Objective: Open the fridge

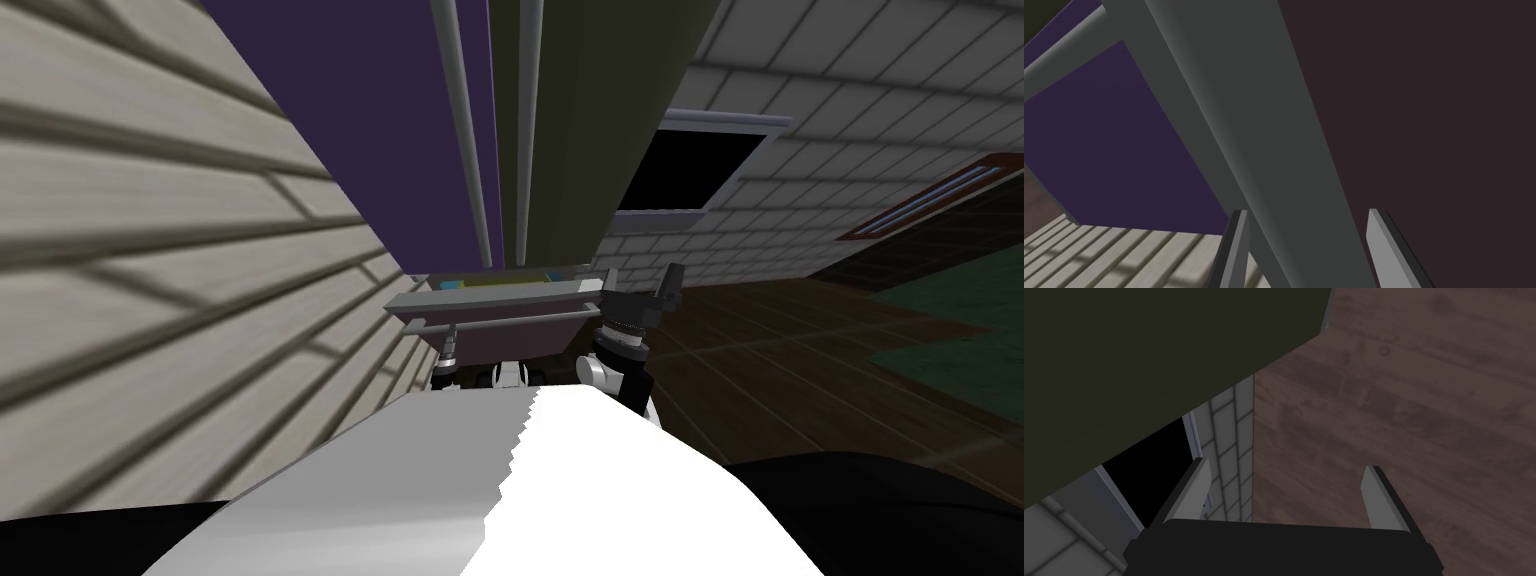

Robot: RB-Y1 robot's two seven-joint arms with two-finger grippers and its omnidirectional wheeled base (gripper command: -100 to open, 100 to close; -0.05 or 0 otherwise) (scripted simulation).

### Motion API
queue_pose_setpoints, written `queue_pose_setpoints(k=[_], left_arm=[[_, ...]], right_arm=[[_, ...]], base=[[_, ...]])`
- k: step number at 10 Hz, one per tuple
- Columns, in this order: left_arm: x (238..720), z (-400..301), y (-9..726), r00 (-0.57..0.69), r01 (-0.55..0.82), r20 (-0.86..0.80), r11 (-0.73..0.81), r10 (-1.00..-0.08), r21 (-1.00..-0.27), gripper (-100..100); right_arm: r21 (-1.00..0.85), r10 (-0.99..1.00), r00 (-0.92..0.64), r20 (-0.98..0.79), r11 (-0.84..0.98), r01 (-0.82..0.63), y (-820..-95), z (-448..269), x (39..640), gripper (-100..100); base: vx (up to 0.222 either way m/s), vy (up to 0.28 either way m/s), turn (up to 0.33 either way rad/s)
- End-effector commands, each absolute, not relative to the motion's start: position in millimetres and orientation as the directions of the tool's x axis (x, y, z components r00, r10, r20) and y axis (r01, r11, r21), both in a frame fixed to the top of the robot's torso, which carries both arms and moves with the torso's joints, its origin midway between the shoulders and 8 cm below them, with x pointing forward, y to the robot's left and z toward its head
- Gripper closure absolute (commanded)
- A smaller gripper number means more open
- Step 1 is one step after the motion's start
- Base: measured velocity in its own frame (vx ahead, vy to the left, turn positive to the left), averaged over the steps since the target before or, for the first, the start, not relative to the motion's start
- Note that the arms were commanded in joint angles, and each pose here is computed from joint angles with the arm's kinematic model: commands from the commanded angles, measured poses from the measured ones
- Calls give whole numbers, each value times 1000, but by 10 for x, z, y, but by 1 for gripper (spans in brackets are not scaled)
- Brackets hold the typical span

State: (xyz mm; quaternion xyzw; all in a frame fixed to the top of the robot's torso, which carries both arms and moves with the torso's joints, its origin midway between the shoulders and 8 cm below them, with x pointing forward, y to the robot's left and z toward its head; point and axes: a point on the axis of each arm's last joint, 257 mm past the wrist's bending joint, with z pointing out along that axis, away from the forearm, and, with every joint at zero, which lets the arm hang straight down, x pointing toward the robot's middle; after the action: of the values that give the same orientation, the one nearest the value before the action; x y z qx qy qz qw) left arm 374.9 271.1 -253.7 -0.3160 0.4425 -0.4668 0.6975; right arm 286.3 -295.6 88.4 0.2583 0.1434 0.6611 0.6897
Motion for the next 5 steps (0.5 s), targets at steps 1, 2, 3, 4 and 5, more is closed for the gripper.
queue_pose_setpoints(k=[1,2,3,4,5], left_arm=[[3687,-2575,2704,165,364,-325,364,-931,-857,100],[3667,-2581,2700,163,363,-325,363,-931,-858,100],[3687,-2534,2686,166,376,-321,361,-932,-854,100],[3642,-2564,2679,161,370,-322,360,-933,-857,100],[3631,-2567,2677,160,369,-323,360,-933,-857,100]], right_arm=[[546,986,85,144,-8,-838,-2956,884,2863,0],[546,986,85,144,-8,-838,-2956,884,2863,0],[546,986,85,144,-8,-838,-2956,884,2863,0],[546,986,85,144,-8,-838,-2956,884,2863,0],[546,986,85,144,-8,-838,-2956,884,2862,0]], base=[[-222,-7,16],[-209,-20,23],[-98,-17,9],[-124,-3,19],[-168,-5,15]])
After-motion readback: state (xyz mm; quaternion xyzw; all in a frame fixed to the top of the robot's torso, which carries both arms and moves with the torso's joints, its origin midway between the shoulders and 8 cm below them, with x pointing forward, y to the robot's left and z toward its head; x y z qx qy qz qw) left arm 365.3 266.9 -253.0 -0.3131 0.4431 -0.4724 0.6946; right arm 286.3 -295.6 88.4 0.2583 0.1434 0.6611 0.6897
